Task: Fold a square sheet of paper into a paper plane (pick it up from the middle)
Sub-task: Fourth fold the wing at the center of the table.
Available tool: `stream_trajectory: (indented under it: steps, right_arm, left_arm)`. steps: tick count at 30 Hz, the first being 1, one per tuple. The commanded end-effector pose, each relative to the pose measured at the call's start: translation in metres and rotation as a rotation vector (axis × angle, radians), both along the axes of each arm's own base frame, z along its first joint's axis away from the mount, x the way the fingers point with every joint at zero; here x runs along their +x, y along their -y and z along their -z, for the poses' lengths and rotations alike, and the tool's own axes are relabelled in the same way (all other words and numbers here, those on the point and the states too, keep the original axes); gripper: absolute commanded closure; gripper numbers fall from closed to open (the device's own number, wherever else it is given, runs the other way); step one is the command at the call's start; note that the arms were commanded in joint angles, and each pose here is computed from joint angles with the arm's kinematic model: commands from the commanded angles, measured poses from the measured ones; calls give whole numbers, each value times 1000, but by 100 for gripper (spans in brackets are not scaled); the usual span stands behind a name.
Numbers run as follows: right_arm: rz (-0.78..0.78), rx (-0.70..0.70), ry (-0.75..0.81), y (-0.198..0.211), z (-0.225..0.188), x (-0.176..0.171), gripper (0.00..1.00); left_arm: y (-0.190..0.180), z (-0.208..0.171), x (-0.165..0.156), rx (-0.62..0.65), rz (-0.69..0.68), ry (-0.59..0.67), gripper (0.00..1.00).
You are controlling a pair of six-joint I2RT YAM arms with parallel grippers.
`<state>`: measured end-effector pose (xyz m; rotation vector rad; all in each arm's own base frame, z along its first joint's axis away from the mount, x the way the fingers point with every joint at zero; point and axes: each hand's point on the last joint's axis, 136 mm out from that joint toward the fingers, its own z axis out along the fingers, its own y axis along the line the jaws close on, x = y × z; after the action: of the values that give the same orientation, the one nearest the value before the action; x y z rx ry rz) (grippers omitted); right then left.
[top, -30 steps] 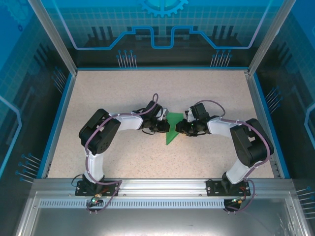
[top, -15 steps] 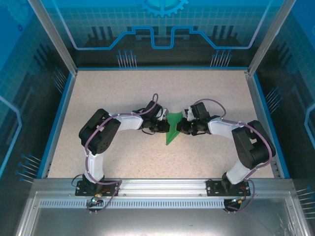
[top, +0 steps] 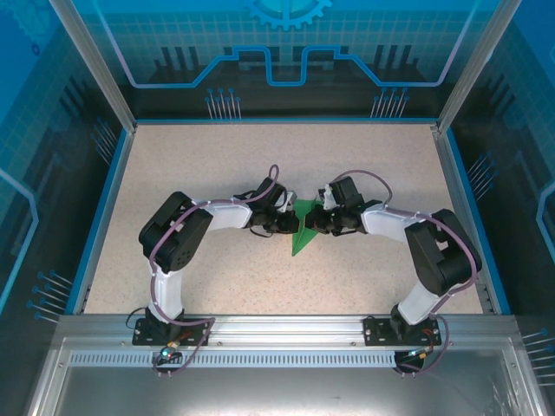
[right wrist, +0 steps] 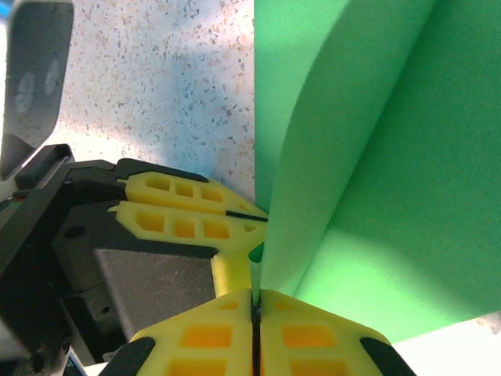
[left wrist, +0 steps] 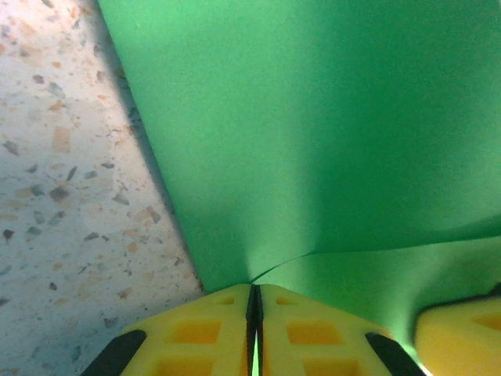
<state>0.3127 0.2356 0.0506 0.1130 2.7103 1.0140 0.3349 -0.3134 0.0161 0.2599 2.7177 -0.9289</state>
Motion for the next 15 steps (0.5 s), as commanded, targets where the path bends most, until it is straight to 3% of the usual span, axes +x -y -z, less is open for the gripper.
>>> stream_trajectory:
  steps: [1,15]
  right_arm:
    - [-28,20,11,-11,-4,4,91]
    - [-61,11,2,-18,1,8,91]
  left_arm:
    - [-11,13,-16,42,7,-67,88]
    - [-12,-4,-12,-61,-26,-62,88]
